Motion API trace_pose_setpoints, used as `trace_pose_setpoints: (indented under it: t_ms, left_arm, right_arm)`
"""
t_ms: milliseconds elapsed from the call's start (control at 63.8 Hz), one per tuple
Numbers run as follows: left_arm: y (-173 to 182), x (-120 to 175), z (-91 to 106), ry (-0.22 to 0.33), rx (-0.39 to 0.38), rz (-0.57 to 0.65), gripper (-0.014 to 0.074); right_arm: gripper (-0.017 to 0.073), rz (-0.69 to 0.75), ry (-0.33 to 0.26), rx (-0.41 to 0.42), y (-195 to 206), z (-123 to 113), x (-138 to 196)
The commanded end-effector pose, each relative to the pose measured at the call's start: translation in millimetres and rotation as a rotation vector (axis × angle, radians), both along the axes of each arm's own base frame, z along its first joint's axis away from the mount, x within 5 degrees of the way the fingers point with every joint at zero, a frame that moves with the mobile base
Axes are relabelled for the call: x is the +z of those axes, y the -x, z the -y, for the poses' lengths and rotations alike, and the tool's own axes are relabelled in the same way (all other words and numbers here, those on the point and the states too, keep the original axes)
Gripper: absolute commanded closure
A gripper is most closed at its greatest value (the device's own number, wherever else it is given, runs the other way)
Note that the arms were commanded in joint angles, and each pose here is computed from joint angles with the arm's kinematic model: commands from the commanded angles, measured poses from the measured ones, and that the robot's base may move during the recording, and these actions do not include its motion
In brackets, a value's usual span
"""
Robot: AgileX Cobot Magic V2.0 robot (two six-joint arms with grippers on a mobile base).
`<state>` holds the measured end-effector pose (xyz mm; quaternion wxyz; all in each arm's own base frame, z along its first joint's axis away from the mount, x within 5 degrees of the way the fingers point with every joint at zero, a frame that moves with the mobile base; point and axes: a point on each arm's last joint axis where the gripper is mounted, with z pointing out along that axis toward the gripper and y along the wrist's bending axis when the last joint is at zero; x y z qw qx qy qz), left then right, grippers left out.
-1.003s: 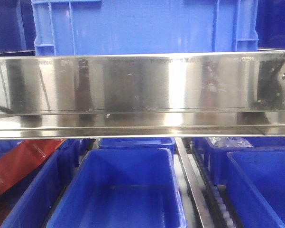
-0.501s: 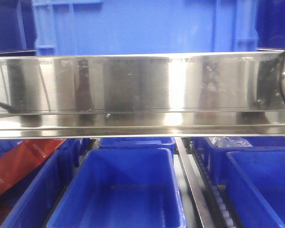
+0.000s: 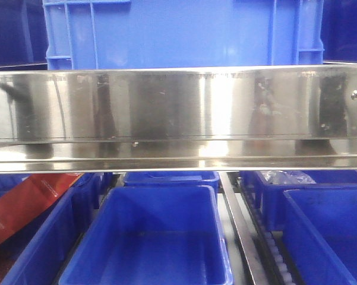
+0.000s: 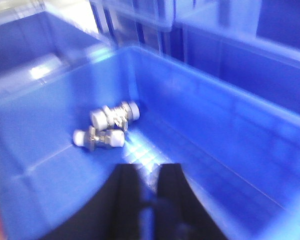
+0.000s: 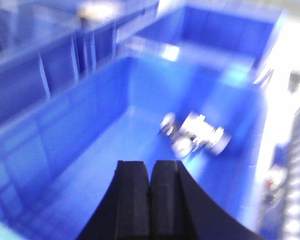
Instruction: Place valve from conveyor to right shelf box
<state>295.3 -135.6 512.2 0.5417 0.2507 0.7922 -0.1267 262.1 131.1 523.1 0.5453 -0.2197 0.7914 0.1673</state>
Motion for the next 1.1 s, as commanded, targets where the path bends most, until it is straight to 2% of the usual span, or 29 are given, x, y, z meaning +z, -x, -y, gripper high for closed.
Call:
trace_pose_setpoints:
  t_ms: [0,78,172,329,580,705,909,1081]
  left_arm:
    - [18.4,12.6,-16.5,0.001,0.025,0.011,0.0704]
    - [29.1,9.8,-29.7,0.009,0.06,-0.009,0.0704]
    - [42.5,-5.9,-43.0,0.046,0.095,-0.032,0.0704]
    - [79.3,-32.7,-59.6,0.106,0.141,0.064,0.0704]
    - [149.3,-97.8,-84.5,0.16,0.185,0.172,0.0704]
    - [179.9,-130.1,-94.4,0.17,0.192,0.195,0.0704]
    - [218.0,-172.4,-107.1,0.206,0.202,0.278,0.0704]
    - [228.7,-196.7,-111.5,0.226,0.213,0.325,0.0704]
  right_arm:
    - [0.0715,0.066,-0.02,-0.025,20.7,12.3,8.5]
    - [0.0717,0.106,-0.044,-0.034,37.5,20.5,4.5]
    - [0.0717,0.129,-0.061,-0.046,56.2,29.8,-10.8]
    - [0.0717,0.175,-0.087,-0.066,91.0,47.1,-42.9]
    - [0.0722,0.212,-0.101,-0.091,141.6,72.1,-113.9]
    - [0.0722,0.226,-0.108,-0.097,162.5,82.0,-146.0]
    - [0.0722,0.226,-0.109,-0.104,179.0,90.0,-188.2]
    - [0.0722,0.204,-0.098,-0.108,179.3,90.5,-209.0]
